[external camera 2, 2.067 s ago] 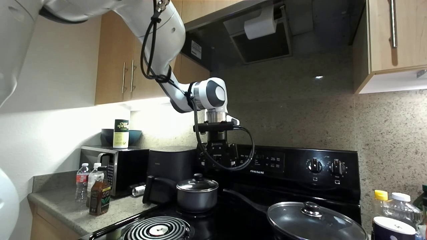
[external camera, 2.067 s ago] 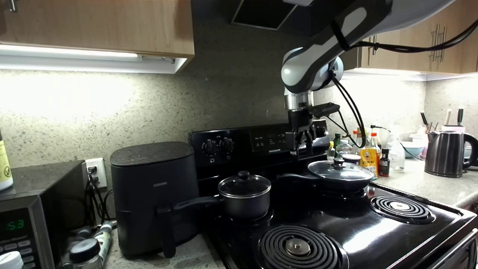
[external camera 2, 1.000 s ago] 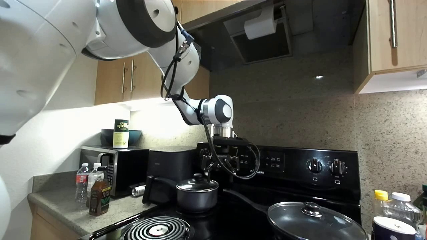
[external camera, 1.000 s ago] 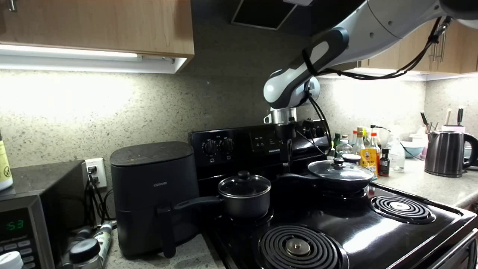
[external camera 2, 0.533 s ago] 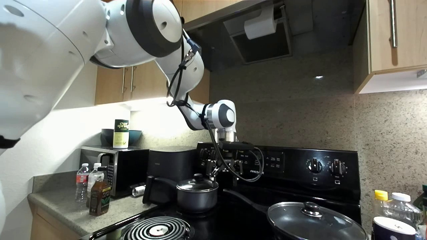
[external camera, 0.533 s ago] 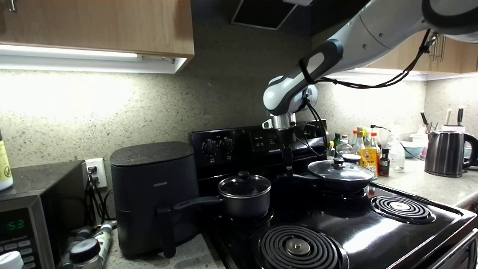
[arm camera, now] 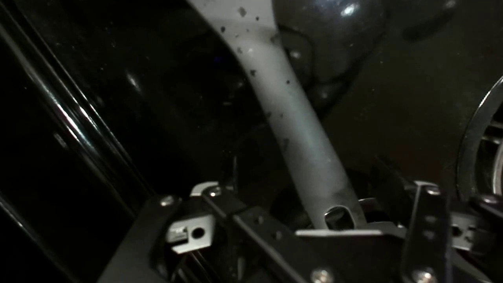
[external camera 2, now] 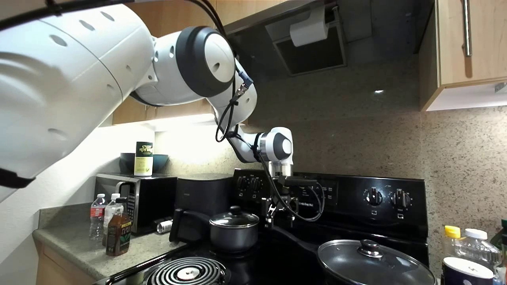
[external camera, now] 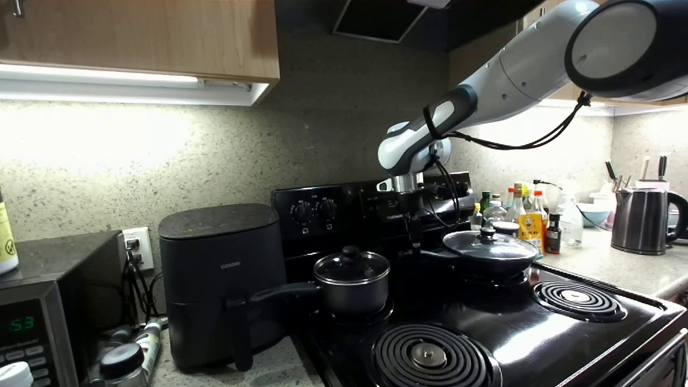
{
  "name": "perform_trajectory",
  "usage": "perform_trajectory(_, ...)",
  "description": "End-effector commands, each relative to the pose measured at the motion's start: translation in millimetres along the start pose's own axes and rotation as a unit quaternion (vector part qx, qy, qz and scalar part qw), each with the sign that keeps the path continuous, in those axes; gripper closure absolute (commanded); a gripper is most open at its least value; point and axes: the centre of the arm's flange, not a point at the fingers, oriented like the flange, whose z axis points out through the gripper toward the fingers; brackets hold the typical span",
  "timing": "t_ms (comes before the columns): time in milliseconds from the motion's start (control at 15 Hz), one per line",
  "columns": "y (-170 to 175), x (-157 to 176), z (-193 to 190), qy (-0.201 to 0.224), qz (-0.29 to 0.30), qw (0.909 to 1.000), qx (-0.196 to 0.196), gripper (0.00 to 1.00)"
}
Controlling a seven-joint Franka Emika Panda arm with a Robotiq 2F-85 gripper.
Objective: Rotate the black pan.
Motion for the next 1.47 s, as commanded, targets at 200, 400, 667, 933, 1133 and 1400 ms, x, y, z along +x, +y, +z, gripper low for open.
perform_trajectory(200, 6, 10, -2, -0.016, -0.025, 0.9994, 0.016, 0.63)
perform_trajectory(400, -4, 5, -11, -0.036, -0.025, 0.999, 0.004, 0.81)
perform_trajectory(667, -15, -5, -12, -0.046, -0.046, 0.9979, 0.003, 0.83)
perform_trajectory(933, -13, -2, -8, -0.047, -0.077, 0.9959, 0.0, 0.83)
perform_trajectory(1133, -15, 2, -9, -0.049, -0.096, 0.9941, 0.0, 0.34)
perform_trajectory(1400, -23, -2, -12, -0.067, -0.065, 0.9953, 0.023, 0.12)
